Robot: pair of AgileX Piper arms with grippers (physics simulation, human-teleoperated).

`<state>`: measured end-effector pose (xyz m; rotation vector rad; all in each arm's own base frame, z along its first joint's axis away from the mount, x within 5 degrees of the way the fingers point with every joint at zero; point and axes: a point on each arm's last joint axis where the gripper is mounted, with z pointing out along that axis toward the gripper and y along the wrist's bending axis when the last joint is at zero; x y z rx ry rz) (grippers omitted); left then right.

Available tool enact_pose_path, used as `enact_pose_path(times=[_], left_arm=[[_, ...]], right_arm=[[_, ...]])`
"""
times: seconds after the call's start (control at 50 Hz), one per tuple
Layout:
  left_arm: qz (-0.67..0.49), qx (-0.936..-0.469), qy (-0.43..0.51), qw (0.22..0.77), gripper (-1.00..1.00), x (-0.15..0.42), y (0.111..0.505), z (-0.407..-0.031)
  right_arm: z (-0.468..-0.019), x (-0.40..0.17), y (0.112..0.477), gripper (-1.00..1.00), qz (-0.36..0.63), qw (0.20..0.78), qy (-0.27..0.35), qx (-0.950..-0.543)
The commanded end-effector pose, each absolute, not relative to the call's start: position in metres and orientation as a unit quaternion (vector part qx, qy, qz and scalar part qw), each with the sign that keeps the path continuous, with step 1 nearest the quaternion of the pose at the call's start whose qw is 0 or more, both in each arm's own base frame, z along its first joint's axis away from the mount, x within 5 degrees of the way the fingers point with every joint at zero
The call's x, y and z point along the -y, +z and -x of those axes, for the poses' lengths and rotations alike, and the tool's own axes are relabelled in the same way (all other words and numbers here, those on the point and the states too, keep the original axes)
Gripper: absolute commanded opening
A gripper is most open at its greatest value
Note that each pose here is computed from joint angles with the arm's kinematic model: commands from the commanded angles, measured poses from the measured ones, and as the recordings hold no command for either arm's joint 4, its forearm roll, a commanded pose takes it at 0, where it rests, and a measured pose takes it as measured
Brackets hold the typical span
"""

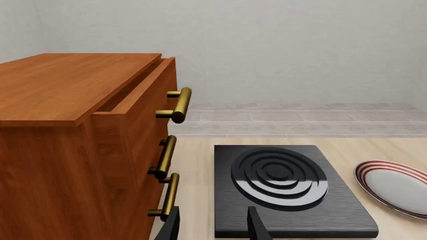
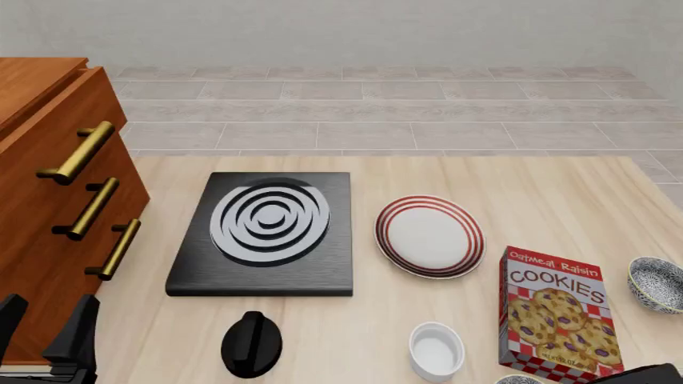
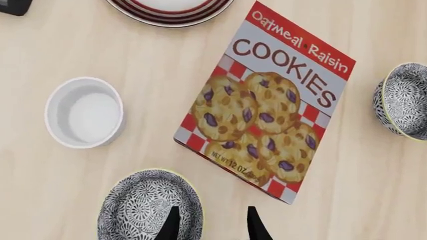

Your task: Pick the akita bowl next to the ramekin and place it on the plate.

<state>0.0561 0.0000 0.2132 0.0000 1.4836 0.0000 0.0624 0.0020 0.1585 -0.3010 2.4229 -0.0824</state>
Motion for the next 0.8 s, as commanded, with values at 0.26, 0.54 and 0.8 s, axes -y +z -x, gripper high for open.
enact_pose_path(times=[0.26, 0.54, 0.8], left_arm=[[0.0, -0.676, 0.0, 0.737, 1.0, 0.0, 0.213, -0.056], [0.0, -0.676, 0.0, 0.737, 1.0, 0.0, 0.213, -0.056], [0.0, -0.676, 0.0, 0.737, 1.0, 0.0, 0.213, -0.056]], right_arm=[[-0.065, -0.003, 0.147, 1.0, 0.113, 0.336, -0.026, -0.935], [-0.07, -0.003, 0.142, 1.0, 0.11, 0.332, -0.023, -0.936], [-0.069, -0.004, 0.141, 1.0, 0.106, 0.333, -0.02, -0.937]])
